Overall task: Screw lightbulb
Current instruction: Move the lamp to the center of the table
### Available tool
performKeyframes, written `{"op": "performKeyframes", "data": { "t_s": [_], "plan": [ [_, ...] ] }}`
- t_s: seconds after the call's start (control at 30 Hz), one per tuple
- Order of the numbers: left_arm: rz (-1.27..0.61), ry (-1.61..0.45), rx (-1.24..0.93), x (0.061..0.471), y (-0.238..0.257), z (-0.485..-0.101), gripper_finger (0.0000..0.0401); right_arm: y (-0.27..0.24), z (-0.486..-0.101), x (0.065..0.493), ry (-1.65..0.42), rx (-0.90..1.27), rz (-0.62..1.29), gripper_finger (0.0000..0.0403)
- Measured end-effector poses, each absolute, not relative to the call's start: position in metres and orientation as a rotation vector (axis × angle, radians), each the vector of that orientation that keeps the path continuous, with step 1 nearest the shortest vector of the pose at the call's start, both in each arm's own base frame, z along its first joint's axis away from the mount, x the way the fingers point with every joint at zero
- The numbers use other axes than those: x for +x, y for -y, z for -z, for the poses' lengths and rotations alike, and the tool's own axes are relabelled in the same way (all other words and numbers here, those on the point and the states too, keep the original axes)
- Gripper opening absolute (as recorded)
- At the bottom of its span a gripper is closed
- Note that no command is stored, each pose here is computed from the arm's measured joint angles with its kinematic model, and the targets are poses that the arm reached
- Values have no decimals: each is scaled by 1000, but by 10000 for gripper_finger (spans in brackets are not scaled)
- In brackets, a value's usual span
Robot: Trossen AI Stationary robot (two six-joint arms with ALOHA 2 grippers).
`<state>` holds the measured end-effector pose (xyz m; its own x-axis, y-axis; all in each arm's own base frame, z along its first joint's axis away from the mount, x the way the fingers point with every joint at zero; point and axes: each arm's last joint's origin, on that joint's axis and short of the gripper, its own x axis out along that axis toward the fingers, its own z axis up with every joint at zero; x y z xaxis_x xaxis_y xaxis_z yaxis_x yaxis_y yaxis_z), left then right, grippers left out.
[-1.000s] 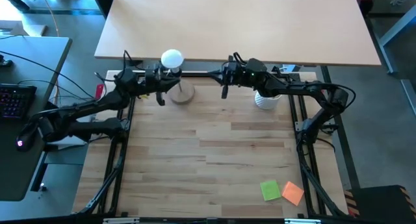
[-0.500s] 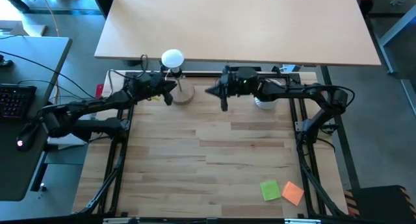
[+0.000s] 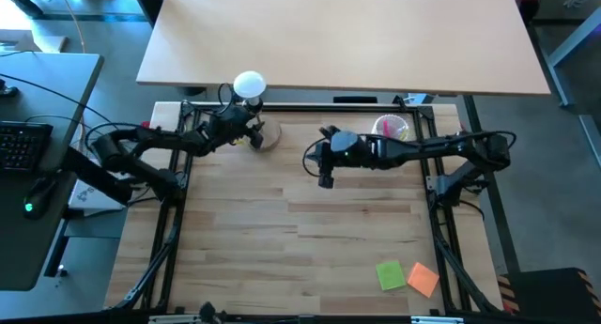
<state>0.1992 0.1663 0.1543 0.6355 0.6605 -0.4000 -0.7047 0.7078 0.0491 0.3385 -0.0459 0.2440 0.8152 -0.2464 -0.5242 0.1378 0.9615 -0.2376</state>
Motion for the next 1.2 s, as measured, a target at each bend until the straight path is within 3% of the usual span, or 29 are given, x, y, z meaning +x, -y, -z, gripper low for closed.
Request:
{"op": "performKeyframes", "data": {
  "t_s": [0.17, 0.47, 0.83, 1.2],
  "plan": [
    [-744, -381, -67, 209, -163, -151, 163, 34, -251, 328, -632, -223, 250, 0],
    [-626, -355, -88, 225, -142, -151, 27, 10, -275, 294, -709, -277, 331, 0],
    [-345, -315, -162, 256, -77, -153, 29, -15, -302, 259, -684, -319, 306, 0],
    [-153, -284, -60, 279, -25, -167, 35, -31, -300, 260, -680, -337, 232, 0]
  ]
}}
